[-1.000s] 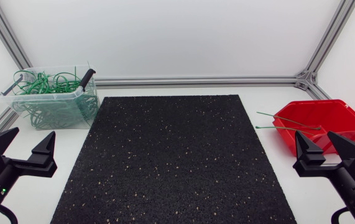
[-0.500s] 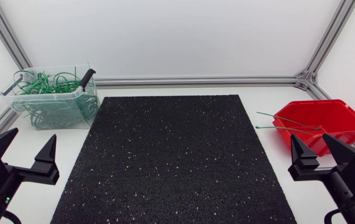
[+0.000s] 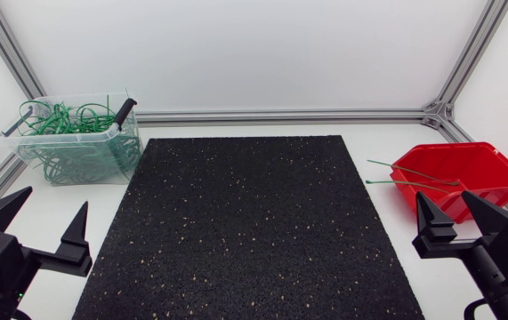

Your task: Take a green cable tie from the red box, thread the tail through the head to close it, then place it in the transparent bin on the left.

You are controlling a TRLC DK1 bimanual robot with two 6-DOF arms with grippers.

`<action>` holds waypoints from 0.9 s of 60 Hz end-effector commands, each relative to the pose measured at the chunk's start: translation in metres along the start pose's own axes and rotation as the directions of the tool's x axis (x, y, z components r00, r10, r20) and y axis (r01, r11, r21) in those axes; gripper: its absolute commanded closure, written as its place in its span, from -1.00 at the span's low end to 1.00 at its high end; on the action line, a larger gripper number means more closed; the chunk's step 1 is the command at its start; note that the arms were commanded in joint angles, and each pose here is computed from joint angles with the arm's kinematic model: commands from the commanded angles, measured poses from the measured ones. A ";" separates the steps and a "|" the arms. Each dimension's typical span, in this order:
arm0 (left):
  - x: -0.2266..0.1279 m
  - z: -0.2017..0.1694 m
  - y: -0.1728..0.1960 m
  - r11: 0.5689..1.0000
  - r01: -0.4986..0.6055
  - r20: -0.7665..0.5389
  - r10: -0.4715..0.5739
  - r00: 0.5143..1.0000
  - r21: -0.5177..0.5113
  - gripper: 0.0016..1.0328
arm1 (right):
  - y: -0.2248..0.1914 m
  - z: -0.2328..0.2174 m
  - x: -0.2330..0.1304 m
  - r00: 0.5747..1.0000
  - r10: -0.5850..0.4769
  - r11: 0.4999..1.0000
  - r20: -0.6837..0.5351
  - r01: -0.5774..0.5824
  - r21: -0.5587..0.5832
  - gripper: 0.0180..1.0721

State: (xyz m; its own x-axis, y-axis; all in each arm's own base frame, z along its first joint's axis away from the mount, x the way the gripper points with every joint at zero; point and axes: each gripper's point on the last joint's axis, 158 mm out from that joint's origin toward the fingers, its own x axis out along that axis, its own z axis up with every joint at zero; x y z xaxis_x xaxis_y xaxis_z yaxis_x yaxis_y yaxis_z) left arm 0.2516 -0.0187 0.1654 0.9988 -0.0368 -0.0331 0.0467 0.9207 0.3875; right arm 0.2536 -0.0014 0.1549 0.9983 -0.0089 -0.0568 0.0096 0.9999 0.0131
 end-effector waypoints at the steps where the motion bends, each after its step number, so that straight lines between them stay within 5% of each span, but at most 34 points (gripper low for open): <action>1: 0.000 -0.017 -0.008 1.000 0.017 -0.037 -0.016 0.999 0.007 -0.92 | -0.001 -0.006 0.001 1.000 -0.001 1.000 0.000 0.001 -0.014 -0.91; 54: 0.004 -0.036 0.001 0.933 -0.019 -0.065 -0.005 0.998 -0.359 -0.92 | -0.001 -0.006 0.001 1.000 -0.001 1.000 0.000 0.001 -0.014 -0.91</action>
State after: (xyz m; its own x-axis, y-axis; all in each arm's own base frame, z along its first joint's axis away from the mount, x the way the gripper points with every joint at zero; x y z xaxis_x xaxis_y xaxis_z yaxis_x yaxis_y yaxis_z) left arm 0.2535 -0.0066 0.1560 0.9988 -0.0235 -0.0434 0.0271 0.9960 0.0847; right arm 0.2536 -0.0014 0.1549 0.9983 -0.0089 -0.0568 0.0096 0.9999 0.0131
